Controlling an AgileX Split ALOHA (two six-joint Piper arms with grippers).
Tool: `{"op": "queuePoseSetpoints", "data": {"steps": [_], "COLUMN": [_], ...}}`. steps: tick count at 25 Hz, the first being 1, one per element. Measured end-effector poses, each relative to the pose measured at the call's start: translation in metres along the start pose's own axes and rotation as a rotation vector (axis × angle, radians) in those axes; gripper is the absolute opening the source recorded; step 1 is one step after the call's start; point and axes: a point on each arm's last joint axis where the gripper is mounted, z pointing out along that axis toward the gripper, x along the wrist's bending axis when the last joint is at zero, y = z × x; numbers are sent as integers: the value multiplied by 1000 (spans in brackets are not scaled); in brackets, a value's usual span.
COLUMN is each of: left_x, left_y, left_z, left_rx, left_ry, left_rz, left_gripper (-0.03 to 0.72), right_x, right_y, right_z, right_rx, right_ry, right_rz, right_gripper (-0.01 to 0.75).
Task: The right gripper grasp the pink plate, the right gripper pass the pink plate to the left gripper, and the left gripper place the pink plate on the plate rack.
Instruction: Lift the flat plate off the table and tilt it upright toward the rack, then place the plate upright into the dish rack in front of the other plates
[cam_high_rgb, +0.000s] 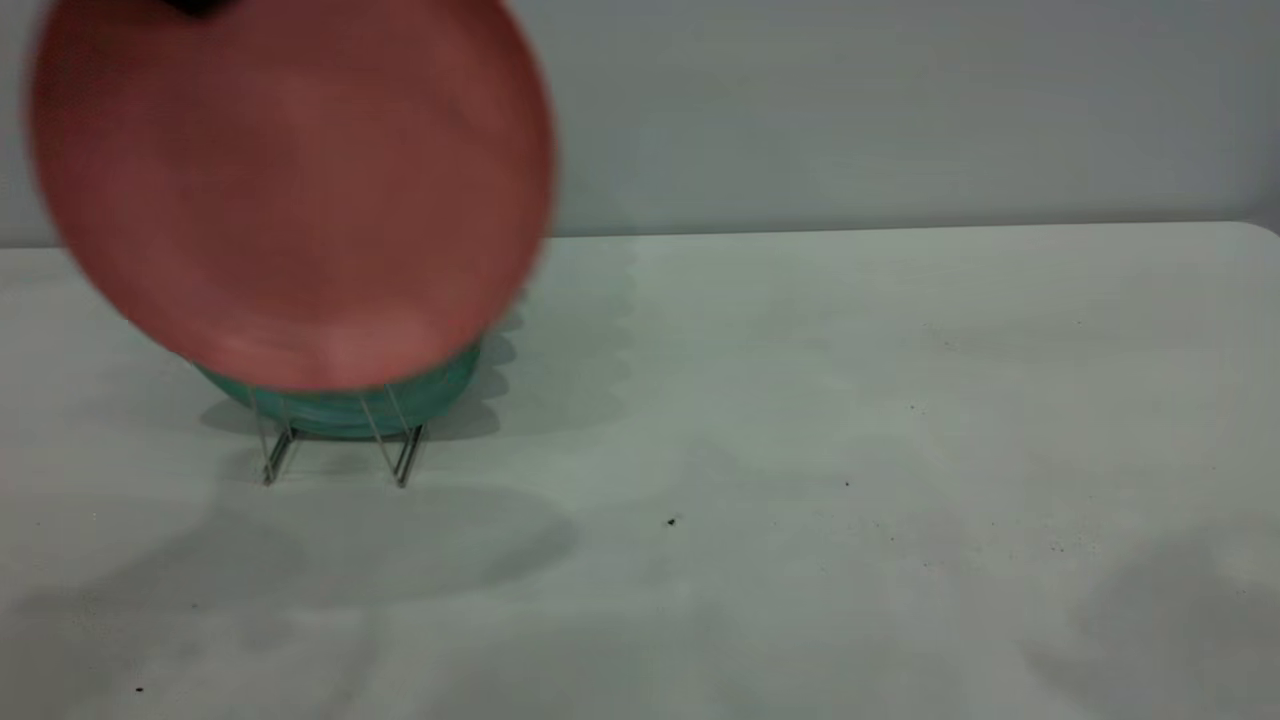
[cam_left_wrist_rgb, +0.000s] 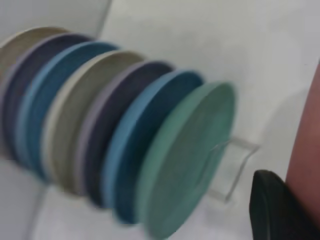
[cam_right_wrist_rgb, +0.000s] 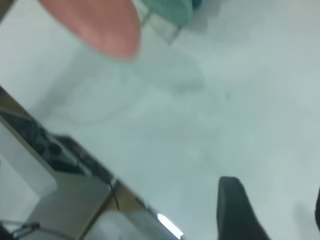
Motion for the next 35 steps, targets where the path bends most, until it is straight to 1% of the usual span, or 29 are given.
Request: {"op": "queuePoseSetpoints", "data": {"steps": [5, 8, 12, 14, 17, 21, 24, 26, 35], "left_x": [11, 18, 28, 29, 30, 30, 30, 30, 30], "left_y": [-15, -16, -13, -13, -17, -20, -21, -22, -25], "left_z": [-9, -6, 4, 13, 27, 37, 41, 43, 54], "left_rx": [95, 108, 79, 70, 72, 79, 81, 83, 88], "left_ry": [79, 130, 210, 207, 173, 146, 138, 132, 109], "left_rz": [217, 362, 471, 504, 536, 553, 554, 556, 548], "left_gripper": [53, 53, 53, 53, 53, 53, 53, 53, 54], "right_x": [31, 43, 55, 60, 67, 74, 77, 78, 77], "right_y": [-67, -104, -144, -160, -179, -195, -200, -200, -201], "right_z": [-8, -11, -19, -23, -27, -30, -31, -32, -32], "right_rx": [69, 99, 79, 43, -11, -92, -139, -155, -160], "right_ry": [-80, -171, -319, -396, -469, -525, -546, -551, -567], "right_rz": [70, 117, 148, 152, 136, 92, 69, 68, 81], "right_gripper": [391, 391, 391, 391, 390, 390, 390, 390, 390]}}
